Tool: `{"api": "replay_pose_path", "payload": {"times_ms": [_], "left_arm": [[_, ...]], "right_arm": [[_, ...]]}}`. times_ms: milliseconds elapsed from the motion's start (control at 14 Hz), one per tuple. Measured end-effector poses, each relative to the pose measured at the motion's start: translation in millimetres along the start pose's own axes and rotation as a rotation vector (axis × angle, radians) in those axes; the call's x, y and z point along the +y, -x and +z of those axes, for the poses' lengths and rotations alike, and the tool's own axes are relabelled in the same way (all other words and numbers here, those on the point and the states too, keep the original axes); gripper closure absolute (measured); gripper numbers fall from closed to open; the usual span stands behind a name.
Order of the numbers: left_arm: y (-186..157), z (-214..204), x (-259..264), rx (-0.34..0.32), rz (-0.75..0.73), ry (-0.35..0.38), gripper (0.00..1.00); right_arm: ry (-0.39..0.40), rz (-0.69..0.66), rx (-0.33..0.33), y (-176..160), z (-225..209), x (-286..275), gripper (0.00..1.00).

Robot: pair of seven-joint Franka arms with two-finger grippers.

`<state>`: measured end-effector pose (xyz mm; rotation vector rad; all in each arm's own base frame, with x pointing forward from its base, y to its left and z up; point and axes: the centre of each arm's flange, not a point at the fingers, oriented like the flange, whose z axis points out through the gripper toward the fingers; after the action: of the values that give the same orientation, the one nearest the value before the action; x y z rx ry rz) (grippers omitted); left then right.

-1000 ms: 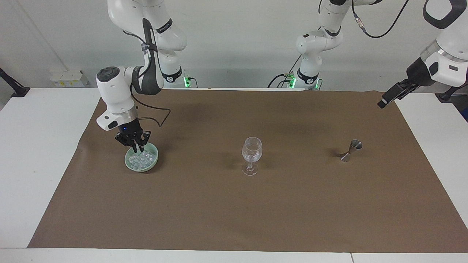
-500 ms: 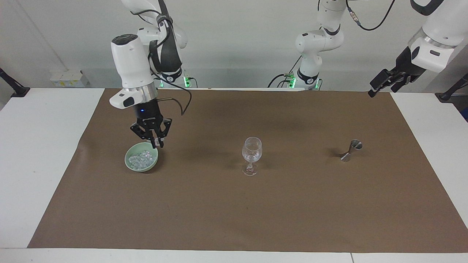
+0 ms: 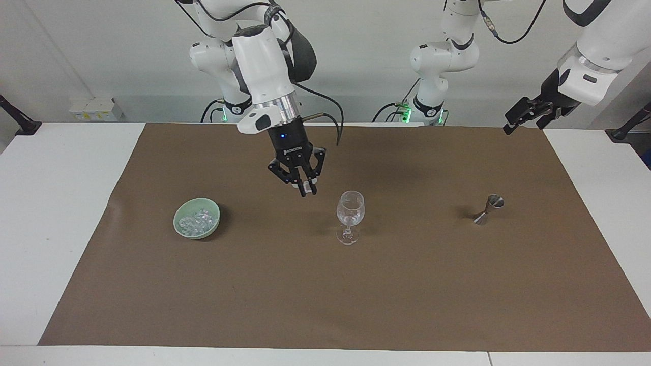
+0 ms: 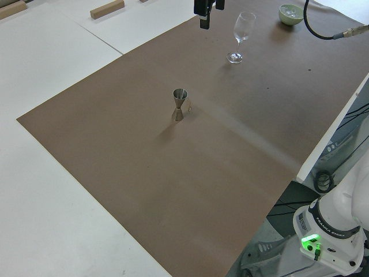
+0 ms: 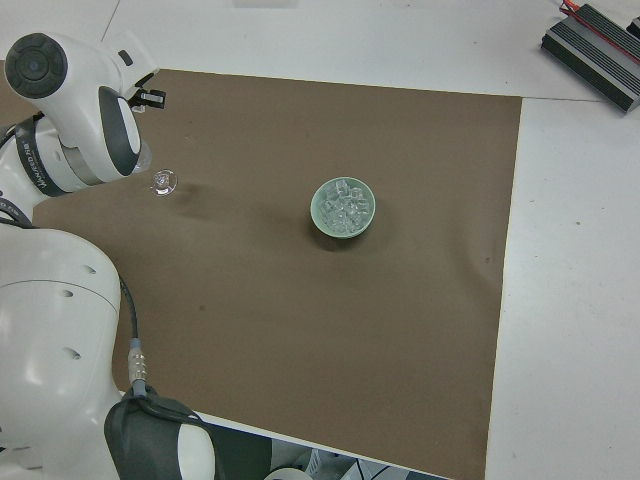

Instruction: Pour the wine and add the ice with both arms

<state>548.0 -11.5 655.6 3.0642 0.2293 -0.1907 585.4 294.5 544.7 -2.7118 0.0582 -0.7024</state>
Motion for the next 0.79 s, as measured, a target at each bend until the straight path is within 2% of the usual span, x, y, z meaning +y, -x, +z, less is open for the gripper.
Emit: {"api": "replay_pose_path", "payload": {"times_ms": [357, 500, 786], "left_arm": [[2, 2, 12, -0.007, 0.063, -0.006, 0.00], [3, 4, 21, -0.009, 0.094, -0.009, 0.00], [1, 11, 38, 0.003, 0.126, -0.011, 0.00]], "right_arm": [[-0.087, -0.048, 0.030, 28, 58, -48, 0.78], [-0.077, -0.094, 0.038, 36, 75, -53, 0.78], [-0.059, -0.117, 0.036, 38, 80, -50, 0.78]]}}
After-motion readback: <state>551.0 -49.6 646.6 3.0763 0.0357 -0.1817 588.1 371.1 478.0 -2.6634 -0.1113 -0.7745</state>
